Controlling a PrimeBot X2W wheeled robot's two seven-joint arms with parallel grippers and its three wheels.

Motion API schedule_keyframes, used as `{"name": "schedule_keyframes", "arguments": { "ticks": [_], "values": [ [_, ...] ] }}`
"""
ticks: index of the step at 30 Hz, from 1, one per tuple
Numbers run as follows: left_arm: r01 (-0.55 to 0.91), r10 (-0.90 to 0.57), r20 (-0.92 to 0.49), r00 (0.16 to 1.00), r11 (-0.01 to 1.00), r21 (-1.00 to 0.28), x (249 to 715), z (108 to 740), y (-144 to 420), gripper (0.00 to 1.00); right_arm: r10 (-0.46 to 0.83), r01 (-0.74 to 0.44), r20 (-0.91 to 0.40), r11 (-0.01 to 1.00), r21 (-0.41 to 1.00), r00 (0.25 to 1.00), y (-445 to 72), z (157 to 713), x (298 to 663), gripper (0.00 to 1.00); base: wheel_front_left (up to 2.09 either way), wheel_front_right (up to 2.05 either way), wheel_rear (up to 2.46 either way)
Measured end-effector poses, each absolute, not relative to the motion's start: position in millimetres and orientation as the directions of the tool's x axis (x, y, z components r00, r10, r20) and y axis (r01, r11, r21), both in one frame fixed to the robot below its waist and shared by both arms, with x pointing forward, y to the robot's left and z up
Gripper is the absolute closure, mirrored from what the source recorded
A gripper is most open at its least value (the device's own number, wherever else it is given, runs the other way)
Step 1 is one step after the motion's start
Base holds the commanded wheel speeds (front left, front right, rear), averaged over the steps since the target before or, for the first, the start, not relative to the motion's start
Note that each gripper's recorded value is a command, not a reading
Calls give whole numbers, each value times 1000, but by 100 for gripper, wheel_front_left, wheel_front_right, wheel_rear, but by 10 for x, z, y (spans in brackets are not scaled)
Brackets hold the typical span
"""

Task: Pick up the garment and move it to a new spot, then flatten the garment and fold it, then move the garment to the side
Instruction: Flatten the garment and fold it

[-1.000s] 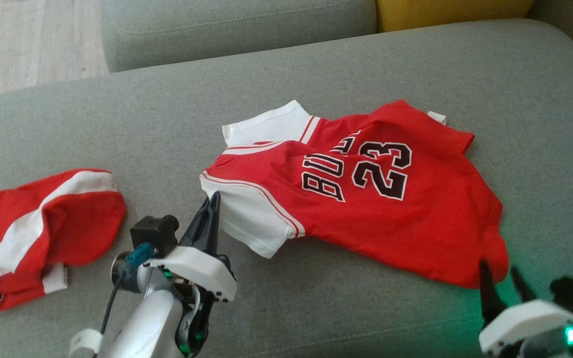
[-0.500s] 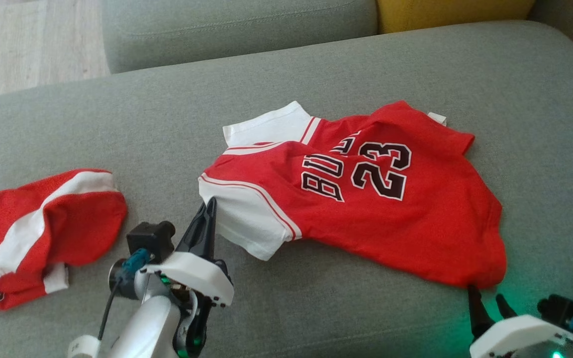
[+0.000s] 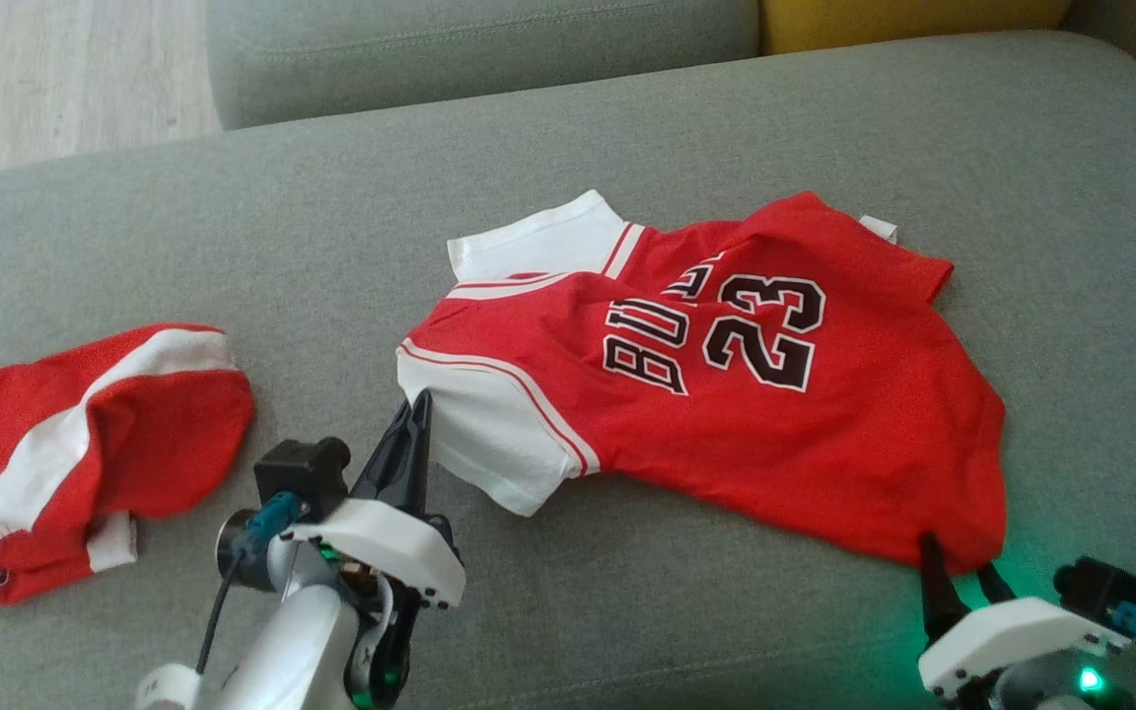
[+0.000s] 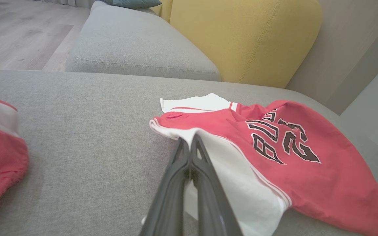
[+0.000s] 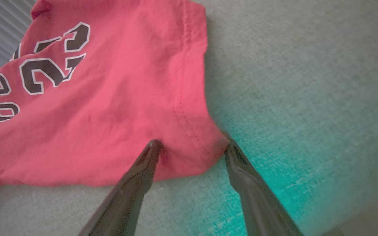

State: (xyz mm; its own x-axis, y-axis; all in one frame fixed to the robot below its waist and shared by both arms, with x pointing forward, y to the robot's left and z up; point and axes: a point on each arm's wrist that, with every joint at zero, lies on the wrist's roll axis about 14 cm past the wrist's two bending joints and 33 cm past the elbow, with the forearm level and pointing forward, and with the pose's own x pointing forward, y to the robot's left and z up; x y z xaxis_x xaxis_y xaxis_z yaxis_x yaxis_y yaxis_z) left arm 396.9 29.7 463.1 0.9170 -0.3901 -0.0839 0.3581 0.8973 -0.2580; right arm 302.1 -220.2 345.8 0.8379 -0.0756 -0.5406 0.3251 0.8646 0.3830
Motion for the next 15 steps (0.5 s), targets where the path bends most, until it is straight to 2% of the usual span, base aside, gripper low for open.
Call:
{"name": "schedule_keyframes", "arguments": {
  "ticks": [1,2,9,15],
  "values": [
    [358,-390,-85,917,898,-256,3971,4625,297,100,-71,321,-538,865,386,840,-2188,3465,3046,68,0,0,0],
    [358,-390,-87,917,898,-256,3973,4620,298,100,-69,317,-534,865,389,842,-2179,3473,3070,100,0,0,0],
    [355,-385,-82,919,901,-250,3979,4642,328,100,-51,274,-484,874,403,874,-2092,3587,3188,100,0,0,0],
    [311,-337,-25,941,891,-330,4038,4855,445,100,-44,181,-317,891,416,947,-2051,4052,3421,100,0,0,0]
  ]
}}
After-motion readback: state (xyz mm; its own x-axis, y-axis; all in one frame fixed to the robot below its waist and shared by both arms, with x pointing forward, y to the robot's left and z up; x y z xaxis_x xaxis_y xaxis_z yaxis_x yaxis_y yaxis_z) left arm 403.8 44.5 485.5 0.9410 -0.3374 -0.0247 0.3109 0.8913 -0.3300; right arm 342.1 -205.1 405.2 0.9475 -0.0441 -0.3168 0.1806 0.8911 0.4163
